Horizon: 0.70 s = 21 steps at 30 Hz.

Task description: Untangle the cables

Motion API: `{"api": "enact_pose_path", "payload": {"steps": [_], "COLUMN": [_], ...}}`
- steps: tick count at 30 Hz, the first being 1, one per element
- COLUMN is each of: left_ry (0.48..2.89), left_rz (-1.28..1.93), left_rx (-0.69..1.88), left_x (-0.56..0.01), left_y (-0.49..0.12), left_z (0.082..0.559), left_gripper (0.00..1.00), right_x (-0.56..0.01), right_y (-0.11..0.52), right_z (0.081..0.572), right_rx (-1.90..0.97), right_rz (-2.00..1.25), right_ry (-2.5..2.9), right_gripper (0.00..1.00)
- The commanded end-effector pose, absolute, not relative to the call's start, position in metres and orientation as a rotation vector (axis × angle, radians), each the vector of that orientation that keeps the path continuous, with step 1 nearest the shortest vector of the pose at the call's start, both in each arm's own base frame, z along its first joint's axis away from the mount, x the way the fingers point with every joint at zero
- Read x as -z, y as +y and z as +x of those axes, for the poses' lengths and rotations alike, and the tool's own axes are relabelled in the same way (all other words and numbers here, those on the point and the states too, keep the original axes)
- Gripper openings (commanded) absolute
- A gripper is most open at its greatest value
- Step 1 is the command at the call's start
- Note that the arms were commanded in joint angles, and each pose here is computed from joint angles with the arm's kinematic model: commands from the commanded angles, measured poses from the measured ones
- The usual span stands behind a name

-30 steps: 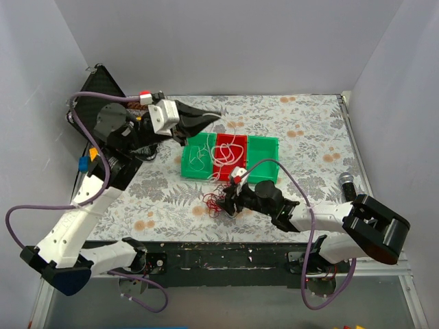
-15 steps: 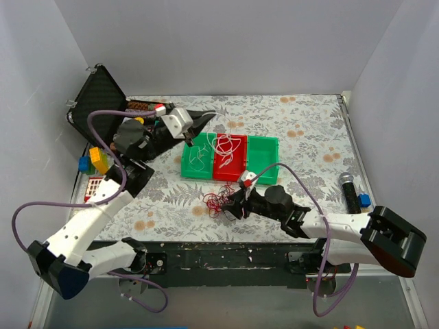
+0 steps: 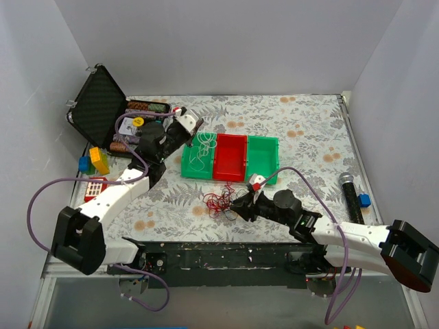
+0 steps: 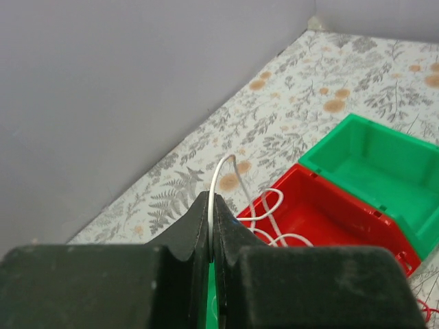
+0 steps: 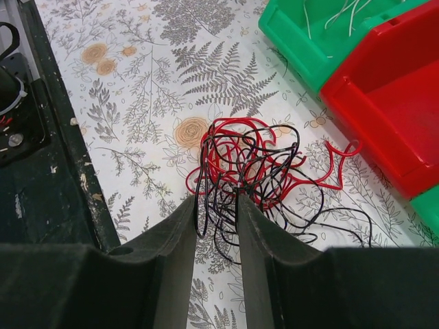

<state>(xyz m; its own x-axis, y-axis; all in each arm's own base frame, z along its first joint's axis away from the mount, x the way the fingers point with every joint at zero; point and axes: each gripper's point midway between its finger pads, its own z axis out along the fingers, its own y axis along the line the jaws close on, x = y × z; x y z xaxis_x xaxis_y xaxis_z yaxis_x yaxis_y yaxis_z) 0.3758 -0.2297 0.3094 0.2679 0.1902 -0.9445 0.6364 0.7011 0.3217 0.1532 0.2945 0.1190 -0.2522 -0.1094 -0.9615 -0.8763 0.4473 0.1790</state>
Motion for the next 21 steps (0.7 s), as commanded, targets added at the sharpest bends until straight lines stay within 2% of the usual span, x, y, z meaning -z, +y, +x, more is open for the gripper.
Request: {"api": "enact_pose_path", "payload": {"steps": [1, 6, 17, 18, 19, 20, 21], "left_ry": [1.354, 1.422, 1.492, 1.510, 1.534, 1.558, 1.575], "left_rz": [0.856, 0.911, 0.911, 0.927, 0.953, 0.964, 0.957], "left_rx": [0.304, 0.223, 0.110, 0.107, 0.100, 0.088, 0.076], "left_x": [-0.264, -0.217, -0.186, -0.180, -0.172, -0.167, -0.165], "left_y": [-0.224, -0.209, -0.193, -0.193, -0.193, -0.191, -0.189], "left_z": [0.390, 0.399, 0.414, 0.414, 0.414, 0.416, 0.419], "left_gripper": [0.00, 0.00, 0.00, 0.02, 0.14, 0.21, 0.22], "right_x": [-0.125, -0.131, -0.138, -0.139, -0.139, -0.140, -0.141], "right_y": [0.293, 0.290, 0.287, 0.288, 0.288, 0.288, 0.289], "right_z": [0.156, 0.160, 0.161, 0.162, 0.162, 0.162, 0.163], "right_rx": [-0.929, -0.906, -0.902, -0.902, -0.902, -0.903, -0.903], "right_rz": [-0.836, -0.809, -0.795, -0.793, -0.793, -0.791, -0.791], "right_ry": [1.664, 1.656, 1.637, 1.636, 1.635, 1.632, 1.632], "right_gripper": [0.36, 0.35, 0.35, 0.35, 0.35, 0.35, 0.35]}}
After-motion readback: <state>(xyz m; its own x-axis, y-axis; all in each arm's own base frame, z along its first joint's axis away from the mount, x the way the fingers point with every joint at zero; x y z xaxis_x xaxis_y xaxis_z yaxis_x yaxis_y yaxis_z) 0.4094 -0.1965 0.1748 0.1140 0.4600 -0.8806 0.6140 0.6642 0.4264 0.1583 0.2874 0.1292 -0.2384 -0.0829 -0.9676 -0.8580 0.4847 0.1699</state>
